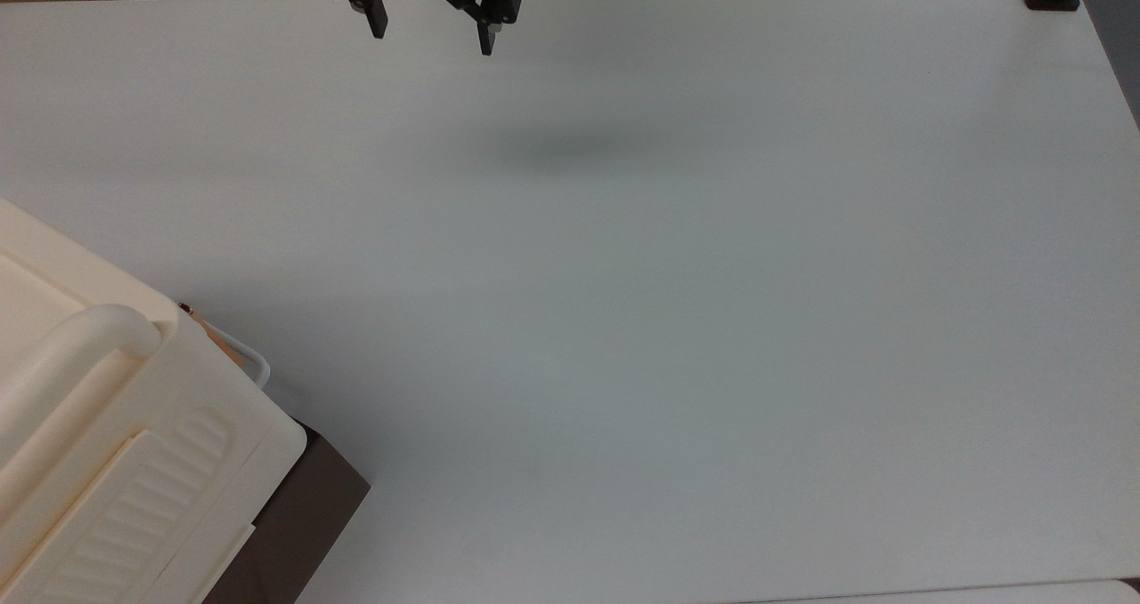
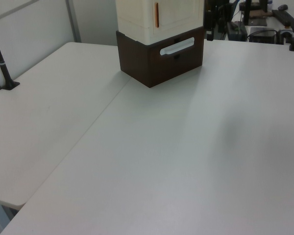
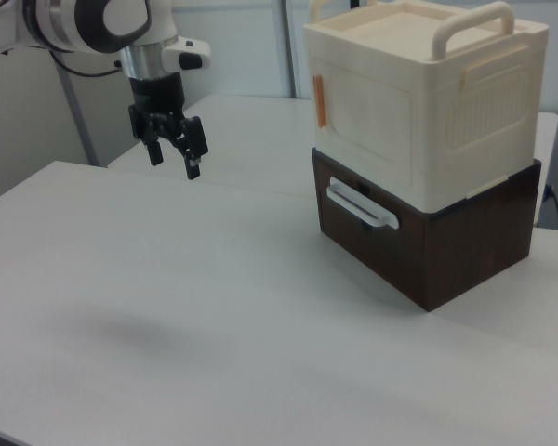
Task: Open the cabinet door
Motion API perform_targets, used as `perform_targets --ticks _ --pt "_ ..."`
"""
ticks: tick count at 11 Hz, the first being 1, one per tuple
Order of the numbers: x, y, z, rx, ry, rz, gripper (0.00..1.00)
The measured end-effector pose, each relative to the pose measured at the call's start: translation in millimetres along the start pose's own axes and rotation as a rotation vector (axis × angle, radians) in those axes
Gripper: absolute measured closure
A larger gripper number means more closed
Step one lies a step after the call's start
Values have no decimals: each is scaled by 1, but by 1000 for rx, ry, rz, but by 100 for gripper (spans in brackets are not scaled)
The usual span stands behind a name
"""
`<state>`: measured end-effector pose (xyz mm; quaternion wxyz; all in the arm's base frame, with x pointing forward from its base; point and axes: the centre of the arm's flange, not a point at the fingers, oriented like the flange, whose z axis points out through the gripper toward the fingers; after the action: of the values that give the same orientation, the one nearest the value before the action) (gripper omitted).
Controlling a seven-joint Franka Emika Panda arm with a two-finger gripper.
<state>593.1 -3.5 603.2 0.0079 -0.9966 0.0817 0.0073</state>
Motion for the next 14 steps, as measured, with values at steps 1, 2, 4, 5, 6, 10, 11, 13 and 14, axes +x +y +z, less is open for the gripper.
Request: perform_targets --ticks 1,2,4,5,6,10,11,13,14 --pt "-1 0 0 -1 -6 0 0" --pt "-1 2 0 -1 -6 -6 0" --pt "-1 9 -2 0 -4 -11 0" --pt "-2 9 -3 0 -7 -16 0" --pt "-2 8 -2 -1 -11 -19 0" --pt "-2 7 -1 -1 -14 -21 0" --pt "-2 7 0 -1 -14 -22 0" --pt "3 6 -5 7 32 -18 0" --pt "7 7 -8 14 65 -10 0"
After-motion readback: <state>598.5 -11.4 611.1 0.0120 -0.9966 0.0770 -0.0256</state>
